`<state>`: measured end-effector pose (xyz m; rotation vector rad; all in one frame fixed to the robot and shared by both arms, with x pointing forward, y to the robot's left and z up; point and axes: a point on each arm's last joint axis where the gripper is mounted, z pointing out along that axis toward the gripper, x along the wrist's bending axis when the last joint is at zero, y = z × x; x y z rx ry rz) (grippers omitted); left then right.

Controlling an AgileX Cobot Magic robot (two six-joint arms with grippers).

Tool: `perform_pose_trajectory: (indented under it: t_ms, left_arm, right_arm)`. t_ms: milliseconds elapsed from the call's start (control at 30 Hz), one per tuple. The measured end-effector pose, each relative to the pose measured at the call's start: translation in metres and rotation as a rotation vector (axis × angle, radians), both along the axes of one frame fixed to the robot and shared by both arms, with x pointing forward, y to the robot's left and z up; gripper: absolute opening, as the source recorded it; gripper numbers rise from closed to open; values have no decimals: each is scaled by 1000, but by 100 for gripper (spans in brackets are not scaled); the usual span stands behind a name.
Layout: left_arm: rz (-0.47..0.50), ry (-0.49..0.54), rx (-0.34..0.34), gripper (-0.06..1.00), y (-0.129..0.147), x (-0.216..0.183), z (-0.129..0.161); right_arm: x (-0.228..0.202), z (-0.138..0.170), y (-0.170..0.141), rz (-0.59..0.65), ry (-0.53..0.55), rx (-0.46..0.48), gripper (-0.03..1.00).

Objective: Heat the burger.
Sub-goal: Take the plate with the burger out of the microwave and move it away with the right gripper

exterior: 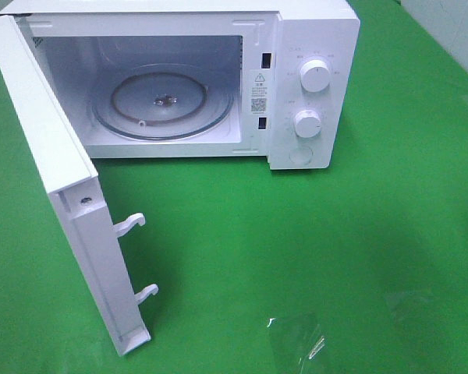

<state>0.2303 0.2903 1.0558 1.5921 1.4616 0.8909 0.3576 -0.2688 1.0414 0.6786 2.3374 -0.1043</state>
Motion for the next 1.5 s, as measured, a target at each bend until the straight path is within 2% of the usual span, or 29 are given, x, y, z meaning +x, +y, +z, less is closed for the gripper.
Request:
perform_pose_trajectory:
  t_ms: [533,900,1167,1500]
  left_arm:
    - [0,0,0,99,0,0,0]
    - [0,0,0,99,0,0,0]
    - [0,0,0,99,0,0,0]
    - [0,0,0,99,0,0,0]
  right_arm:
    - [38,7,29,-172,33,6,10]
    - [57,-15,42,-299,66,-23,10]
    - [74,-37,39,-457,92,-35,10]
    - [90,-53,38,-512,88,4,10]
